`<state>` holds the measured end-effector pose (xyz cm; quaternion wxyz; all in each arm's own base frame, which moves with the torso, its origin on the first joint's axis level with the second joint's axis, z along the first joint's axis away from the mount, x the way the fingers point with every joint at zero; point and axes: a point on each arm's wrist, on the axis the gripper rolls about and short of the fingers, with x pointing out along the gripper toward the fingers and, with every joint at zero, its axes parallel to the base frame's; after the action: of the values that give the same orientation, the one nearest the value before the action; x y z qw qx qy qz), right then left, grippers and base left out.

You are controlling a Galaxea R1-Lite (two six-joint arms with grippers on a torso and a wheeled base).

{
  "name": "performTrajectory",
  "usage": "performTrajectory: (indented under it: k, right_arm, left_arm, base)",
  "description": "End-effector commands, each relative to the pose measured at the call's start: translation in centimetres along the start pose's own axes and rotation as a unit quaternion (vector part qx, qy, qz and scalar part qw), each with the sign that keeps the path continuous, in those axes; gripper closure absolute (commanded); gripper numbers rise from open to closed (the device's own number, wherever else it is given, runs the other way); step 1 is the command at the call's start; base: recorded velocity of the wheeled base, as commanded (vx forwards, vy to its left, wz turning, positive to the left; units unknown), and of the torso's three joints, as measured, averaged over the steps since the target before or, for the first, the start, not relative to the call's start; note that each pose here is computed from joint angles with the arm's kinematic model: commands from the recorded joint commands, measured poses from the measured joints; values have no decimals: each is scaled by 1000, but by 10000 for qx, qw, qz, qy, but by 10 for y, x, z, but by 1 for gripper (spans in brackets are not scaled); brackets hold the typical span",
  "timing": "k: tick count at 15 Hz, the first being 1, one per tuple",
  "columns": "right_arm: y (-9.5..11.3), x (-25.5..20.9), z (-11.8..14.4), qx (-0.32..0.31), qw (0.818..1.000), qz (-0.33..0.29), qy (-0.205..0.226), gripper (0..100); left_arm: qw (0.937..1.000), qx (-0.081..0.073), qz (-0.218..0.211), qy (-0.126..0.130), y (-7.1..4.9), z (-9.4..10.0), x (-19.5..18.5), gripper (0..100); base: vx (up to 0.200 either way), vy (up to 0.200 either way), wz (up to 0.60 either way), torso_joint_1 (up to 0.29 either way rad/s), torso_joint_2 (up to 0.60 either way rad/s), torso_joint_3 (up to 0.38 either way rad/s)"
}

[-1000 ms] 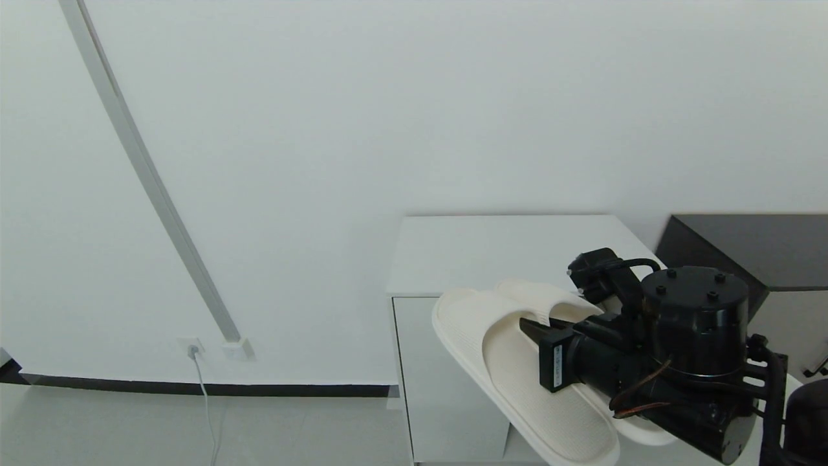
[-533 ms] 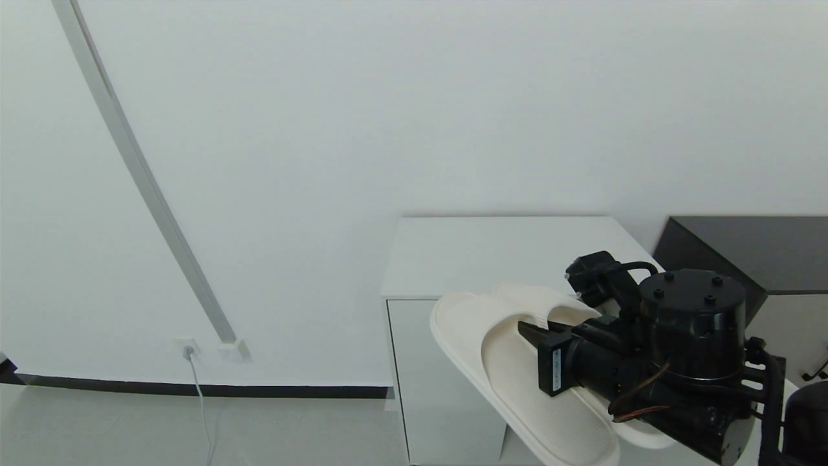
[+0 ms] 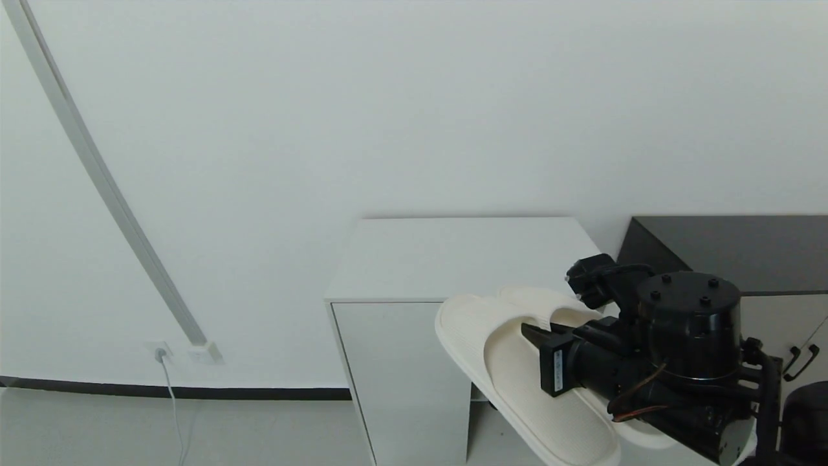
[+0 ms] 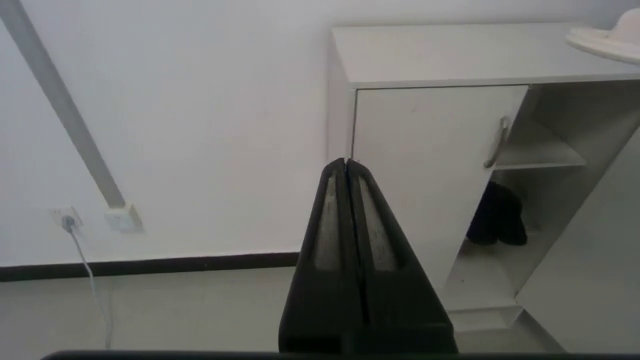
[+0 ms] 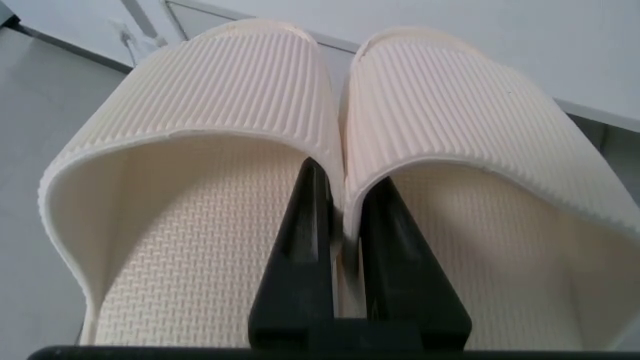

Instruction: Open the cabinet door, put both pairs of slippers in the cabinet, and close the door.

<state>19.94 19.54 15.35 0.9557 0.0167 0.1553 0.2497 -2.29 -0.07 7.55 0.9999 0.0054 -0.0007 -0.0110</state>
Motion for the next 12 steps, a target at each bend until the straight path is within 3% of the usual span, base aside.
performTrajectory:
  k: [1, 6, 12]
  right_arm:
    - [0, 3, -3, -18, 10000, -10, 63, 100]
    - [0, 3, -3, -20, 10000, -19, 69, 100]
    - [0, 2, -5, -95, 9999, -14, 84, 100]
  left_arm:
    - [10000, -1, 2, 6, 0, 0, 0, 100]
    - [10000, -1, -6, 6, 0, 0, 0, 100]
    - [10000, -1, -6, 6, 0, 0, 0, 100]
  base:
    - [0, -200, 0, 7, 2, 2]
    - [0, -200, 0, 3, 1, 5]
    - [0, 0, 0, 0, 0, 0]
